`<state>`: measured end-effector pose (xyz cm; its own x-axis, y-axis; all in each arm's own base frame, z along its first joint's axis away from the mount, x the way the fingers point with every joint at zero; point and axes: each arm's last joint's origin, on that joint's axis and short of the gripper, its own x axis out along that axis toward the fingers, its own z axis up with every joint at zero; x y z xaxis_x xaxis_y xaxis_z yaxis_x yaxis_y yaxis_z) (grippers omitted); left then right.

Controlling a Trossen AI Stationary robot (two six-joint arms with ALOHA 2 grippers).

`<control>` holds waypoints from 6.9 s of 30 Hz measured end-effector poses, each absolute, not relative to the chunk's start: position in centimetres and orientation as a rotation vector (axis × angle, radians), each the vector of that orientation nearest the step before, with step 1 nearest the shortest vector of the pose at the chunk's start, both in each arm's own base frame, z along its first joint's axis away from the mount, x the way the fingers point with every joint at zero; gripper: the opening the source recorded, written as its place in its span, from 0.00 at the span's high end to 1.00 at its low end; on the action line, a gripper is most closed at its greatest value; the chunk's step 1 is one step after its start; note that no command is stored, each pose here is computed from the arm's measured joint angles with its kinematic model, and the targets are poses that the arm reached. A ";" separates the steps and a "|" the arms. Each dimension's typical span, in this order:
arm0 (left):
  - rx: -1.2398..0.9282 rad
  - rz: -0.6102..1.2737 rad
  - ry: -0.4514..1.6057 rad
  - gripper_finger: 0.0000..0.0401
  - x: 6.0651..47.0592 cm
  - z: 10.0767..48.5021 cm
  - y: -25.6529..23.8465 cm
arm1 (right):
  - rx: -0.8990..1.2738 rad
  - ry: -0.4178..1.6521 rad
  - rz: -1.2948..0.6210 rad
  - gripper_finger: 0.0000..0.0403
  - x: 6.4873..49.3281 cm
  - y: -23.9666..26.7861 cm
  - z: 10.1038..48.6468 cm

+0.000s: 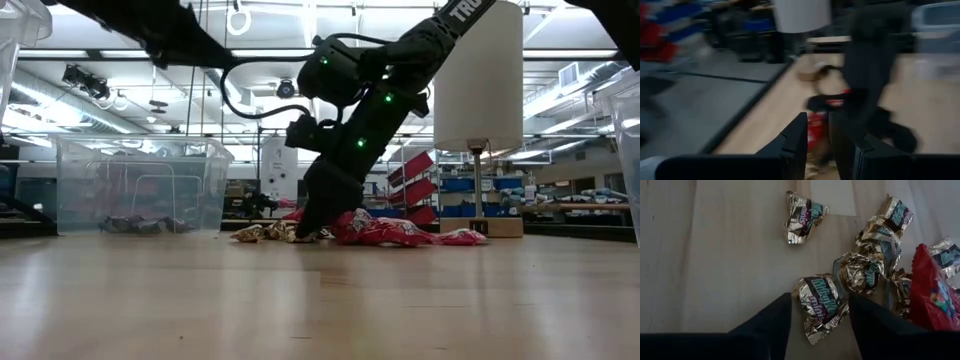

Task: Sort candy
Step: Put the gold chocolate into the bottom right transparent bin

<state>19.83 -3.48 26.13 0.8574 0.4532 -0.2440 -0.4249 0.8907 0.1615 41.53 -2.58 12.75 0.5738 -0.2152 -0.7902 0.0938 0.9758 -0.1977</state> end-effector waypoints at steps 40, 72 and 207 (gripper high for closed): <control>0.189 0.201 0.231 0.79 23.0 25.1 -5.1 | -0.141 0.948 -0.181 0.82 41.5 -2.6 12.8; 0.185 0.202 0.222 0.79 23.0 25.2 -5.1 | -0.129 0.983 -0.082 1.00 40.8 1.6 13.7; 0.178 0.211 0.185 0.79 23.1 25.5 -5.1 | 0.780 1.377 -0.146 0.95 12.1 7.8 32.7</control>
